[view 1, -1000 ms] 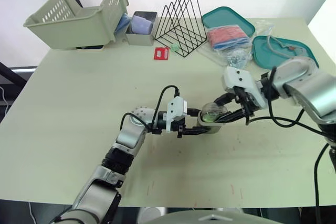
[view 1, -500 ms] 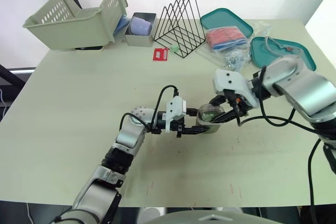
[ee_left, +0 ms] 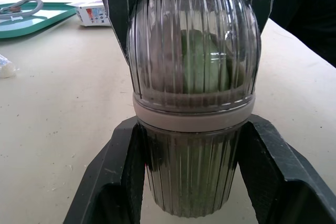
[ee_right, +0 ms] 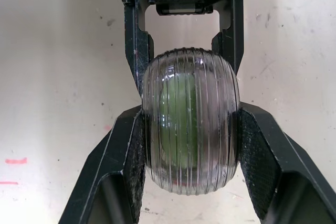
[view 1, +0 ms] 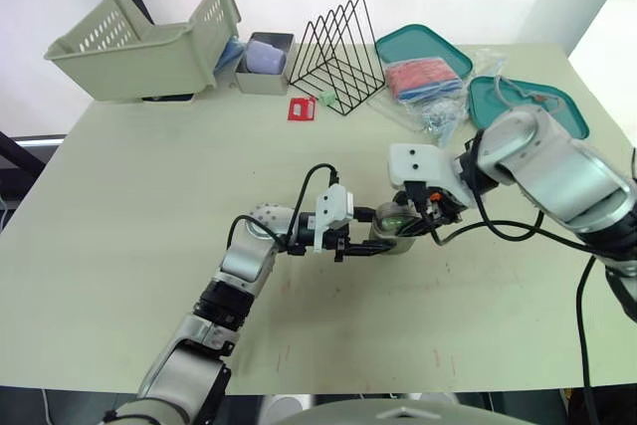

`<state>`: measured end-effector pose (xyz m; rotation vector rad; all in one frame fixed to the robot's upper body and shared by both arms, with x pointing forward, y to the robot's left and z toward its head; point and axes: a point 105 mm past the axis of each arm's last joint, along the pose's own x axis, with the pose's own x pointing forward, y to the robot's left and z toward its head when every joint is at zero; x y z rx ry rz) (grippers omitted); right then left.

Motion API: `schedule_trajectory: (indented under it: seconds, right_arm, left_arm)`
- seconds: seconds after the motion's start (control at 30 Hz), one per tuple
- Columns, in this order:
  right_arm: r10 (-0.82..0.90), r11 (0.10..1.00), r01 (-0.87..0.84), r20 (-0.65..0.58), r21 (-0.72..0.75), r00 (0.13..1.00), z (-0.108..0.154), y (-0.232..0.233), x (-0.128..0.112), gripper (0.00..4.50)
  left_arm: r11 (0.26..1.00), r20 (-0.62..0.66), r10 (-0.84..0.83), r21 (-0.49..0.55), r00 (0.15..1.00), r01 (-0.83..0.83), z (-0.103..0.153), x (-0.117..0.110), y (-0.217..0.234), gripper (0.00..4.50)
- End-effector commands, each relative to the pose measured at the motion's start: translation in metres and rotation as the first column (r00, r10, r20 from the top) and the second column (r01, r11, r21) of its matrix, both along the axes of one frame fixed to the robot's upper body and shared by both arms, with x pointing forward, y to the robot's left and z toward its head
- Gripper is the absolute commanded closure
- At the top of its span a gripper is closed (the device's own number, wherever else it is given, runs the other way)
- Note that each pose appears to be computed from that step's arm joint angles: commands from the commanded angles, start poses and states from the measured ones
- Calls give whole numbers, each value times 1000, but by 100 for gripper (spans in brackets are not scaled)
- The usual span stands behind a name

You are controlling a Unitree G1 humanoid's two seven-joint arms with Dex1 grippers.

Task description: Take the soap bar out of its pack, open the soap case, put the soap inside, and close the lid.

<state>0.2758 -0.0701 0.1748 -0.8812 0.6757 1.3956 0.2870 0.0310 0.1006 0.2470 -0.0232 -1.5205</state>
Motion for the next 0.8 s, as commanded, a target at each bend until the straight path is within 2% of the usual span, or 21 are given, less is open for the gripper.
schedule_trajectory:
  seconds: [0.03,0.3,0.33,0.37,0.43,0.8]
  right_arm:
    - [21,996,-31,-104,-89,994,-43,5,-12,265]
    - [48,998,-51,-111,-32,993,-37,11,-13,265]
    - [54,998,-56,-110,-12,992,-34,12,-13,163]
    - [55,999,-54,-109,7,993,-32,13,-13,130]
    - [51,998,-48,-95,38,994,-27,15,-11,15]
    - [24,987,-17,-43,157,999,6,6,-2,6]
  left_arm:
    - [997,80,-14,-76,997,20,25,-1,-13,251]
    - [997,73,-9,-70,997,14,22,-2,-11,251]
    - [998,71,-9,-68,997,14,21,-2,-11,251]
    - [998,70,-9,-67,998,14,21,-3,-11,251]
    - [998,67,-9,-63,998,14,20,-3,-10,251]
    - [999,53,-16,-47,998,19,17,-5,-6,251]
